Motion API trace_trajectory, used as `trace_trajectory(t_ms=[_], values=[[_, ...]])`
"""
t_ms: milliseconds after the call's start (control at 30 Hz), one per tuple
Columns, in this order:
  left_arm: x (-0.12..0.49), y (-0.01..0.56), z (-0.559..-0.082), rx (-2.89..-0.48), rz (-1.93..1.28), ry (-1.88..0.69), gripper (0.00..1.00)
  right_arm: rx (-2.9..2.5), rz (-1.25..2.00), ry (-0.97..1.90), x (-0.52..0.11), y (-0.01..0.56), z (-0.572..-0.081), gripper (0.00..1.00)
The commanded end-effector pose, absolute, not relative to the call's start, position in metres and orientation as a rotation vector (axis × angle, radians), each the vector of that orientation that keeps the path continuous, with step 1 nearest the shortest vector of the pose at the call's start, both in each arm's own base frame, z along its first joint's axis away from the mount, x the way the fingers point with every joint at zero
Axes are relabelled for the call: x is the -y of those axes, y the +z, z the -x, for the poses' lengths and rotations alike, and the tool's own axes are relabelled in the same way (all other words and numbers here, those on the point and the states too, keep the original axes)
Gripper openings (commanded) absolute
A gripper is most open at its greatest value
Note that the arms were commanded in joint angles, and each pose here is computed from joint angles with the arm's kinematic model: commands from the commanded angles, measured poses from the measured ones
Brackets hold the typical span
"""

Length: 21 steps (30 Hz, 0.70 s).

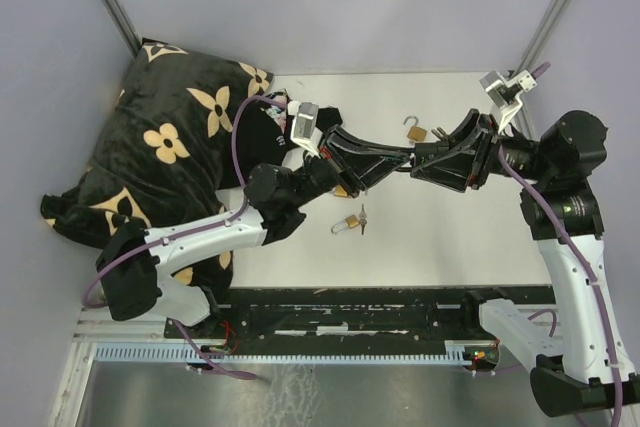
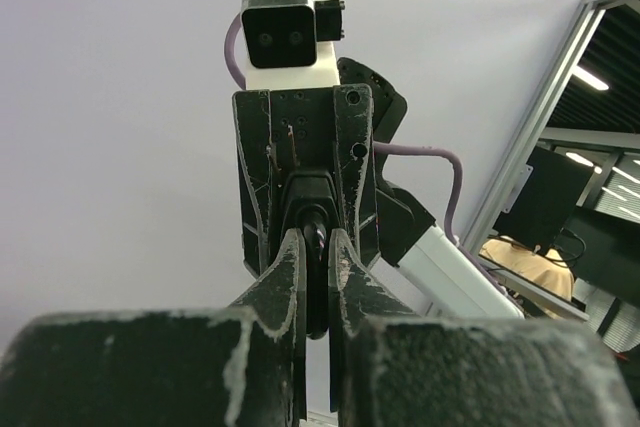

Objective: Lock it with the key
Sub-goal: Lock the lock.

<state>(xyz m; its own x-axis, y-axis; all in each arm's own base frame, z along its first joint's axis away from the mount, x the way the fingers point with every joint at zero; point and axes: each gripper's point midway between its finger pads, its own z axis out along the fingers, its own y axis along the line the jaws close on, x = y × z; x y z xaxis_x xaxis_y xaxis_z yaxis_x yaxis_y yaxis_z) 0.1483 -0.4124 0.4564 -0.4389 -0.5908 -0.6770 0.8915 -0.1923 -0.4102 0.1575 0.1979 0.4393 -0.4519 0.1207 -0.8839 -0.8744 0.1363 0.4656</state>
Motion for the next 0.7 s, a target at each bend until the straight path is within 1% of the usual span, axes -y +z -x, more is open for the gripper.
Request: trace_trajectory(t_ms=[0,100,167,200,233,300,333,367,433,533,667], values=[[0.471,0.297,-0.049,-1.643,-0.916,-1.992,0.03,-1.745,0.722,1.562,-0.220,0.389,-0.182,0.02],[0.441,0.324,-0.084,-1.570,-0.713,-2.007,0.03,-1.749,0.719,1.529,-0.213,0.387,-0.188,0.02],[0.427,0.342,-0.095,-1.512,-0.671,-1.977,0.03,-1.745,0.707,1.548,-0.214,0.383,-0.193,0.10],[0.423,0.345,-0.099,-1.505,-0.656,-1.972,0.03,-1.746,0.700,1.554,-0.214,0.380,-0.195,0.18],[0.419,0.352,-0.102,-1.490,-0.639,-1.975,0.03,-1.750,0.692,1.548,-0.215,0.376,-0.198,0.30],[0.412,0.356,-0.108,-1.478,-0.602,-1.989,0.03,-1.751,0.692,1.532,-0.214,0.373,-0.200,0.51],[0.409,0.357,-0.113,-1.473,-0.567,-1.998,0.03,-1.758,0.684,1.530,-0.214,0.371,-0.202,0.58],[0.405,0.359,-0.116,-1.463,-0.530,-2.018,0.03,-1.765,0.672,1.525,-0.214,0.369,-0.205,0.62],[0.397,0.363,-0.122,-1.430,-0.451,-2.059,0.03,-1.791,0.637,1.527,-0.213,0.363,-0.210,0.67],[0.385,0.371,-0.131,-1.370,-0.363,-2.104,0.03,-1.830,0.597,1.540,-0.211,0.350,-0.218,0.70],[0.368,0.374,-0.145,-1.328,-0.269,-2.126,0.03,-1.838,0.590,1.557,-0.209,0.343,-0.220,0.79]])
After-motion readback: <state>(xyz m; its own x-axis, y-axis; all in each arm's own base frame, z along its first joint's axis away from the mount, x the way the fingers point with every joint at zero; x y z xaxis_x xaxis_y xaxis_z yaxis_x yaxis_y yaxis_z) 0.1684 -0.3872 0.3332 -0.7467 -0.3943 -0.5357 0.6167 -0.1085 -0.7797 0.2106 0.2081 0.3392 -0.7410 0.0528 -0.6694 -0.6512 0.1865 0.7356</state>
